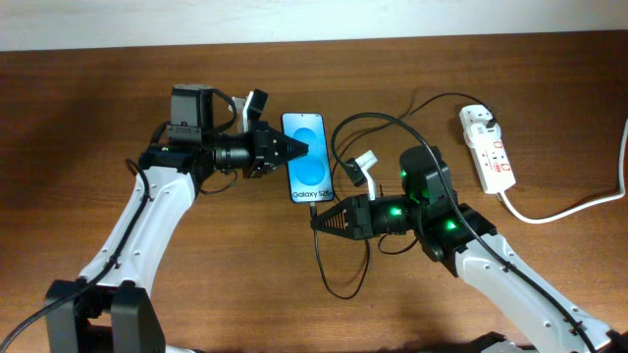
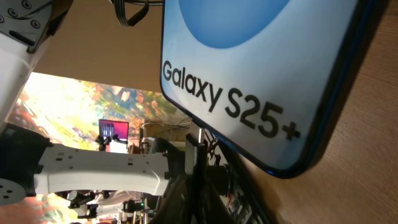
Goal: Plug charger to phone and switch on socket
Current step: 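Push the plug into the phone port with the right gripper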
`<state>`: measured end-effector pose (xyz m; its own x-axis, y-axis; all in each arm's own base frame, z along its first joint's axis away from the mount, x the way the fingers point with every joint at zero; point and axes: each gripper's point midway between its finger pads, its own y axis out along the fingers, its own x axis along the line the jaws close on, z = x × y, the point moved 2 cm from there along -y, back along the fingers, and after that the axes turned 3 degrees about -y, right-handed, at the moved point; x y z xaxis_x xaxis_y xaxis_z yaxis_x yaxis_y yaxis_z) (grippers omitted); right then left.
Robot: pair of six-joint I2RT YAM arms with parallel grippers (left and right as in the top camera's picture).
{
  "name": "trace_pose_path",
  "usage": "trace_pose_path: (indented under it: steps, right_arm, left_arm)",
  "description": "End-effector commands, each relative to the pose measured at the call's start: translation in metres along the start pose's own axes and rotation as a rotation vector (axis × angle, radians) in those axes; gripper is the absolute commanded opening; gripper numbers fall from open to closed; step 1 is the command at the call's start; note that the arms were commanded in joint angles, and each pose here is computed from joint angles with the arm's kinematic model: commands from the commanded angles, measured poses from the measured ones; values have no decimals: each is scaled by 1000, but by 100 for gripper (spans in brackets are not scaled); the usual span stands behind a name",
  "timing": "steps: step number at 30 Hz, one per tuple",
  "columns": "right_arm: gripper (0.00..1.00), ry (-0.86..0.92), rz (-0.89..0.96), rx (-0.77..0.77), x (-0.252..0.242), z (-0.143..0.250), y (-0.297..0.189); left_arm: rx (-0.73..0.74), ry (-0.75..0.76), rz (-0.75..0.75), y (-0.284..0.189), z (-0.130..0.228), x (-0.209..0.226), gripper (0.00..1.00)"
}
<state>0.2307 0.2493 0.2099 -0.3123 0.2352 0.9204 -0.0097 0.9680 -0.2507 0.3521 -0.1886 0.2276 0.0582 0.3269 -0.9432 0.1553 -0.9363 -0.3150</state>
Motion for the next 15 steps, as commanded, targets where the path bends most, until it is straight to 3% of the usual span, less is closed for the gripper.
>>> trace_pose_path:
  steps: [1,15]
  right_arm:
    - [4,16,15,9,-3,3,1]
    - [4,11,33,-11,-6,0,1]
  left_arm:
    - [16,31,32,-3,4,-13,0]
    - [25,33,25,-3,8,-10,0]
